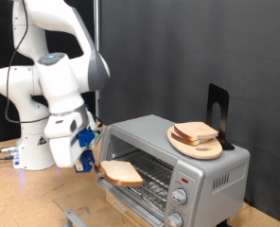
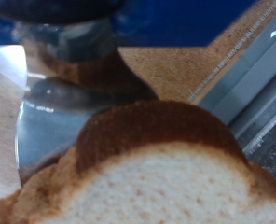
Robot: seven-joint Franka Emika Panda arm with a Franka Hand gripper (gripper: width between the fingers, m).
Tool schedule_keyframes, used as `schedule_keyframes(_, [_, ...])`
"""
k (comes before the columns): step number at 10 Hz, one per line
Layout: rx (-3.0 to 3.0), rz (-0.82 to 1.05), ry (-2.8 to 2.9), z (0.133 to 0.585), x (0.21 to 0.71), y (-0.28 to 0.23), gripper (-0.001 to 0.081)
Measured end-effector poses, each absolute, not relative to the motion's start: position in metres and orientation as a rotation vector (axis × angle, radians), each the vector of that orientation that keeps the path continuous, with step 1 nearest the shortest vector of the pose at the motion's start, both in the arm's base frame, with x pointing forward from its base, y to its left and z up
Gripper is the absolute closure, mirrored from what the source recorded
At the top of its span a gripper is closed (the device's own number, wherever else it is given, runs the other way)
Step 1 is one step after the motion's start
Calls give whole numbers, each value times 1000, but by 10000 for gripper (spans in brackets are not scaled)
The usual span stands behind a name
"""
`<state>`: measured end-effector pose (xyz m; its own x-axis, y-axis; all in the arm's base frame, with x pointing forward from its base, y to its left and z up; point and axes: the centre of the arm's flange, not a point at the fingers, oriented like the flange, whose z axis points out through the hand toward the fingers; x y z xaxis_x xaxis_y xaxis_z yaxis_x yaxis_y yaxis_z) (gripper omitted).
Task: Make a piece of toast with the oven
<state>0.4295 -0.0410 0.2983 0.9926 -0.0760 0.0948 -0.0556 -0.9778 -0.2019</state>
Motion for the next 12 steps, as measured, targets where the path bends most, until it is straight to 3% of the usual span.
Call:
schedule_keyframes(4, [-2947, -151, 51, 295, 431, -13, 421])
schedule_keyframes(12, [-2978, -147, 61, 282, 418, -26, 421])
